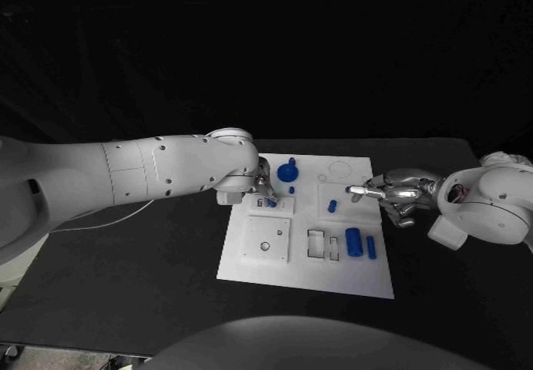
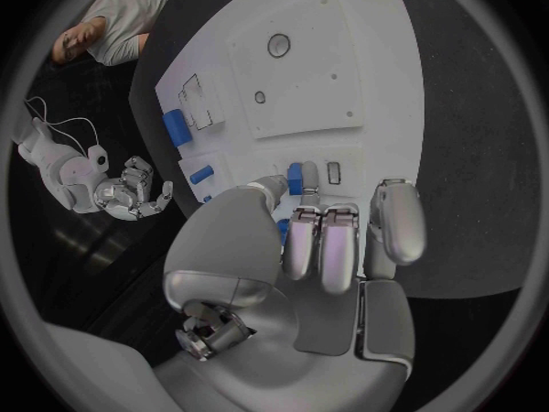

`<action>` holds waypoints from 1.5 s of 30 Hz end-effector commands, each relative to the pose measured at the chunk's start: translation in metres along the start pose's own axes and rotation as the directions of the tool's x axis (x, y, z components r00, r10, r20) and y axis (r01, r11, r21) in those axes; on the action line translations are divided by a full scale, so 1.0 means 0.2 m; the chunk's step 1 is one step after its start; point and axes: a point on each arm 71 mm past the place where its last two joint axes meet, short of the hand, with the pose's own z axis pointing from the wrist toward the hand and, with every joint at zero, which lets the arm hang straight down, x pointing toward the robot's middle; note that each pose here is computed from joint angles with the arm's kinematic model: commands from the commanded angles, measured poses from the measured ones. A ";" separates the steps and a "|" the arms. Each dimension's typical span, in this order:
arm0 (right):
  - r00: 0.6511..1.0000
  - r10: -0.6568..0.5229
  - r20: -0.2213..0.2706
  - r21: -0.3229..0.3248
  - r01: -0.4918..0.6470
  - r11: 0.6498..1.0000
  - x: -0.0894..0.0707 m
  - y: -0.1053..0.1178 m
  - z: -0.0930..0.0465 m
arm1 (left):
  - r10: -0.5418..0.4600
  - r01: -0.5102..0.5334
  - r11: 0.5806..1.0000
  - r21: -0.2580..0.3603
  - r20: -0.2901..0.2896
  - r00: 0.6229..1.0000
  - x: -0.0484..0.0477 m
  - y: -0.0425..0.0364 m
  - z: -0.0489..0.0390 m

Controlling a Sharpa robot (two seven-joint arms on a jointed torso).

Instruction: Assemble the parts on the task board

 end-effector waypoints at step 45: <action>0.999 0.000 -0.038 0.025 0.000 1.000 0.01 -0.03 0.00 | 0.015 -0.012 0.998 -0.060 0.050 0.999 0.002 0.024 -0.013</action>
